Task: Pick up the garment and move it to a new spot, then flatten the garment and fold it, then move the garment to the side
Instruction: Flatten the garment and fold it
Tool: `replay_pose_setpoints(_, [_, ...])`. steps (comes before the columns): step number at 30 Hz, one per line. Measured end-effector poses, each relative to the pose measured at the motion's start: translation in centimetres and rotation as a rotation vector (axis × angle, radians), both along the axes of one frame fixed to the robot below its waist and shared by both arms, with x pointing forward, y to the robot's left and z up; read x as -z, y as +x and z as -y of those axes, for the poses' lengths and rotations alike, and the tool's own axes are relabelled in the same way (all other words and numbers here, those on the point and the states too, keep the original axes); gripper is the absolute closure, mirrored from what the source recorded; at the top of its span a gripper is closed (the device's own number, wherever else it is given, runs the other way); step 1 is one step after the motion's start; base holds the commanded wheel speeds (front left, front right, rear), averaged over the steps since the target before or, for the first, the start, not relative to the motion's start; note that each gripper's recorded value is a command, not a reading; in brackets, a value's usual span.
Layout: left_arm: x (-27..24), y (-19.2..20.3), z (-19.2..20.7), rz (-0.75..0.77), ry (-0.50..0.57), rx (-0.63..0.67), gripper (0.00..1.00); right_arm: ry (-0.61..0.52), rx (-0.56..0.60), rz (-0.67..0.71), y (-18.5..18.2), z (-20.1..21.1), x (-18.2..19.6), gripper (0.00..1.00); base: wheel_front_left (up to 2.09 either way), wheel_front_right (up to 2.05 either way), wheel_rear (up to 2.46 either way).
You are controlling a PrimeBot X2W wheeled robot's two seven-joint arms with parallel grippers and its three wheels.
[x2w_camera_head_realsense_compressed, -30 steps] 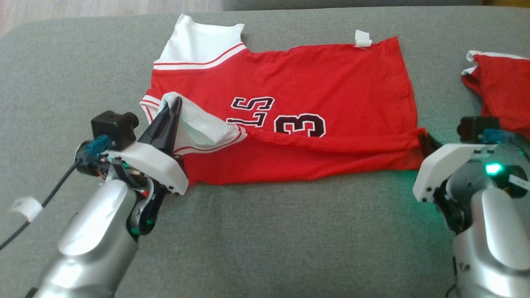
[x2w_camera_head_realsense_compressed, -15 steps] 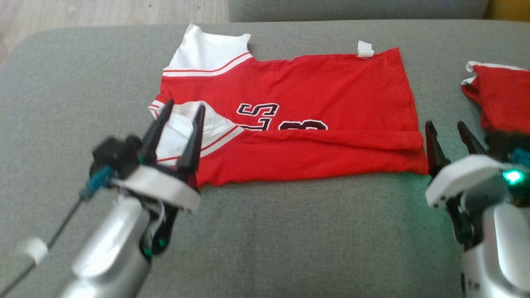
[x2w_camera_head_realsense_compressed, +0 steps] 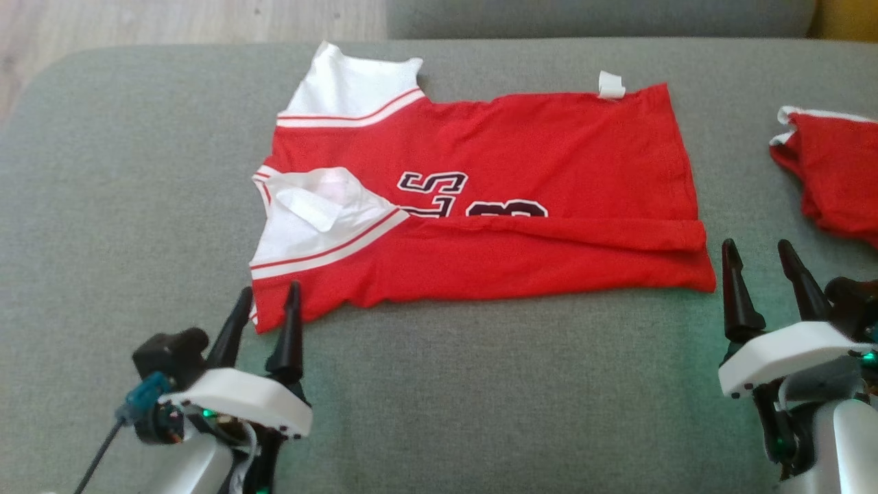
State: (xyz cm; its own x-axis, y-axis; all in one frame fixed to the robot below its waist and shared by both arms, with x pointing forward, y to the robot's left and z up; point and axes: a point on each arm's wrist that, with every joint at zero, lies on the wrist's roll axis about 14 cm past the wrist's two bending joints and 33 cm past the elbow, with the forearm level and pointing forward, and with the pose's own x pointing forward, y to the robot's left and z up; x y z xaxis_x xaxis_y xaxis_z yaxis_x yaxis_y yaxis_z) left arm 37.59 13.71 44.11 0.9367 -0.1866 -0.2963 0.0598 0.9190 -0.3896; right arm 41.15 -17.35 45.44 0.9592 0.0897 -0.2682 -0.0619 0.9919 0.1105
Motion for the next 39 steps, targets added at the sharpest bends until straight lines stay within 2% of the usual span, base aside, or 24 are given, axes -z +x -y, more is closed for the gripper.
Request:
replay_pose_setpoints(8, [5.4, 0.1, -1.9, -0.22, -0.026, -0.097, 0.0, -0.004, -0.007, -0.046, 0.5, -0.2, 1.8, 0.0, 0.0, 0.0, 0.0])
replay_pose_setpoints(14, [7.5, 0.8, -1.5, -0.306, -0.037, -0.093, 0.0, -0.004, -0.001, -0.089, 1.5, 0.0, 3.2, 0.0, 0.0, 0.0, 0.0])
replay_pose_setpoints(15, [7.5, 1.0, -1.4, -0.306, -0.039, -0.09, 0.18, -0.008, -0.001, -0.113, 1.4, 0.1, 3.9, 0.0, 0.0, 0.0, 0.0])
replay_pose_setpoints(16, [7.5, 1.3, -1.3, -0.303, -0.042, -0.086, 0.42, -0.009, 0.0, -0.132, 1.2, 0.1, 4.5, 0.0, 0.0, 0.0, 0.0])
replay_pose_setpoints(17, [7.5, 1.5, -1.2, -0.302, -0.044, -0.084, 0.62, -0.008, 0.001, -0.149, 1.2, 0.1, 5.0, 0.0, 0.0, 0.0, 0.0])
replay_pose_setpoints(19, [7.5, 1.6, -0.9, -0.302, -0.053, -0.081, 0.91, -0.01, -0.001, -0.179, 1.0, 0.0, 5.9, 0.0, 0.0, 0.0, 0.0])
replay_pose_setpoints(20, [7.5, 1.6, -0.8, -0.302, -0.058, -0.08, 1.0, -0.007, -0.003, -0.193, 0.9, 0.0, 6.4, 0.0, 0.0, 0.0, 0.0])
replay_pose_setpoints(27, [7.3, 1.7, -0.9, -0.278, -0.069, -0.092, 1.0, -0.007, -0.027, -0.296, 0.8, -0.8, 8.8, 0.0, 0.0, 0.0, 0.0])
replay_pose_setpoints(28, [7.2, 1.7, -0.9, -0.272, -0.071, -0.094, 1.0, -0.006, -0.031, -0.313, 0.6, -1.0, 9.1, 0.07, 0.0, 0.0, 0.0])
replay_pose_setpoints(29, [7.0, 1.7, -1.0, -0.265, -0.072, -0.098, 1.0, -0.004, -0.036, -0.324, 0.5, -1.1, 9.3, 0.44, 0.0, 0.0, 0.0])
replay_pose_setpoints(32, [6.6, 1.9, -1.2, -0.238, -0.072, -0.107, 1.0, 0.037, -0.033, -0.331, 0.8, -1.5, 9.3, 1.0, 0.0, 0.0, 0.0])
replay_pose_setpoints(39, [3.2, 3.2, -0.8, -0.108, -0.077, -0.09, 1.0, 0.105, -0.015, -0.301, 1.1, -1.5, 7.9, 1.0, 0.0, 0.0, 0.0])
